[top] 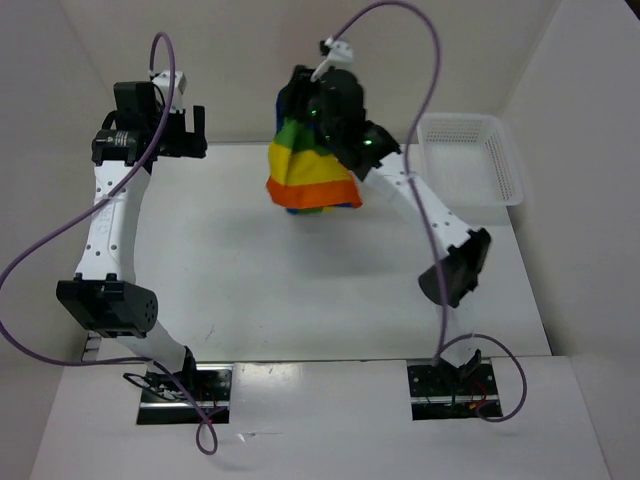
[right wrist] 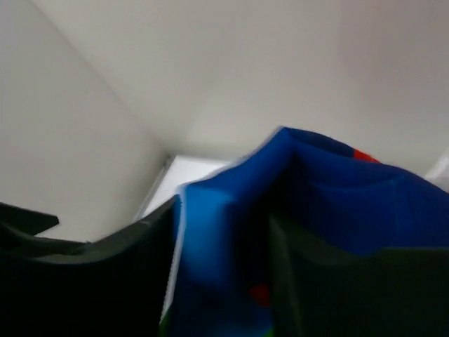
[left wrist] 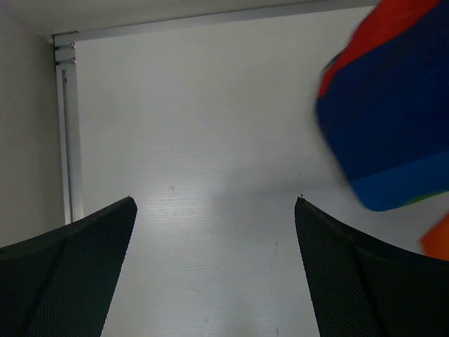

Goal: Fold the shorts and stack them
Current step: Move the shorts to the center of the board

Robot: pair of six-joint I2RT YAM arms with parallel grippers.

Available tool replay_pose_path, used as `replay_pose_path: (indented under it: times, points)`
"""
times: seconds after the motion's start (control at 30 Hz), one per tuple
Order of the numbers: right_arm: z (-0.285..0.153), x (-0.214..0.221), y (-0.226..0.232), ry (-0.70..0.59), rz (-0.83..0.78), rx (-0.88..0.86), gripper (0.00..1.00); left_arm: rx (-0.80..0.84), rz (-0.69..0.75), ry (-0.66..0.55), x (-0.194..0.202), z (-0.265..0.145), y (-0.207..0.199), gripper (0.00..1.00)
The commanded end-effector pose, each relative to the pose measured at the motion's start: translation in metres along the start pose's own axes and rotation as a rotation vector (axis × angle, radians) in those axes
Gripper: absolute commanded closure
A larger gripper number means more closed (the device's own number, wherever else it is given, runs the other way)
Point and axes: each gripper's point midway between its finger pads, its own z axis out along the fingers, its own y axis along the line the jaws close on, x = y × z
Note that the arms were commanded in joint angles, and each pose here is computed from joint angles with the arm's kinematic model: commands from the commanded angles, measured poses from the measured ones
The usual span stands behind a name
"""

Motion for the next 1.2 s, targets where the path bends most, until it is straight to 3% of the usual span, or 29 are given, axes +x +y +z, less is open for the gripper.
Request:
replay_pose_path:
  times: [0.0, 0.03, 0.1, 0.2, 0.3, 0.37, 0.43, 0.47, 0.53, 0.6, 0.67, 0.7, 0.9, 1.03, 1.17]
  points:
    - [0.020, 0.060, 0.013, 0.117, 0.085, 0.074, 0.29, -0.054, -0.008, 0.002, 0.006, 0.009, 0.016, 0.00]
    - [0.030, 0.089, 0.015, 0.157, 0.077, 0.092, 0.11, -0.067, -0.013, -0.018, 0.002, 0.011, 0.022, 0.00]
    - [0.031, 0.101, 0.029, 0.171, 0.072, 0.079, 0.03, -0.095, -0.014, -0.006, 0.008, 0.014, 0.027, 0.00]
    - [0.033, 0.101, 0.022, 0.145, 0.059, 0.131, 0.01, -0.072, -0.012, -0.023, 0.008, 0.017, 0.023, 0.00]
    - [0.038, 0.086, -0.027, 0.109, 0.041, 0.249, 0.01, 0.076, 0.020, 0.013, 0.019, 0.018, -0.023, 0.00]
    - [0.041, 0.086, -0.064, 0.110, 0.029, 0.326, 0.01, 0.190, 0.042, 0.101, 0.045, 0.020, -0.060, 0.00]
    - [0.044, 0.080, -0.109, 0.107, 0.025, 0.403, 0.05, 0.277, 0.067, 0.175, 0.070, 0.023, -0.092, 0.00]
    - [0.045, 0.098, -0.125, 0.155, 0.017, 0.413, 0.08, 0.307, 0.087, 0.213, 0.084, 0.023, -0.108, 0.00]
    - [0.049, 0.107, -0.153, 0.185, 0.016, 0.416, 0.20, 0.390, 0.159, 0.309, 0.124, 0.023, -0.154, 0.00]
    - [0.062, 0.143, -0.174, 0.254, 0.017, 0.414, 0.33, 0.456, 0.236, 0.398, 0.161, 0.020, -0.193, 0.00]
    - [0.075, 0.155, -0.189, 0.277, 0.032, 0.398, 0.39, 0.437, 0.303, 0.434, 0.180, 0.020, -0.208, 0.00]
    - [0.082, 0.184, -0.196, 0.323, 0.029, 0.397, 0.43, 0.448, 0.356, 0.445, 0.192, 0.017, -0.225, 0.00]
    - [0.102, 0.253, -0.195, 0.469, 0.135, 0.259, 0.44, 0.317, 0.433, 0.465, 0.221, 0.043, -0.218, 0.00]
    - [0.111, 0.291, -0.199, 0.515, 0.200, 0.247, 0.44, 0.385, 0.434, 0.524, 0.248, 0.045, -0.230, 0.00]
    - [0.121, 0.305, -0.202, 0.512, 0.226, 0.244, 0.38, 0.256, 0.480, 0.509, 0.267, 0.069, -0.215, 0.00]
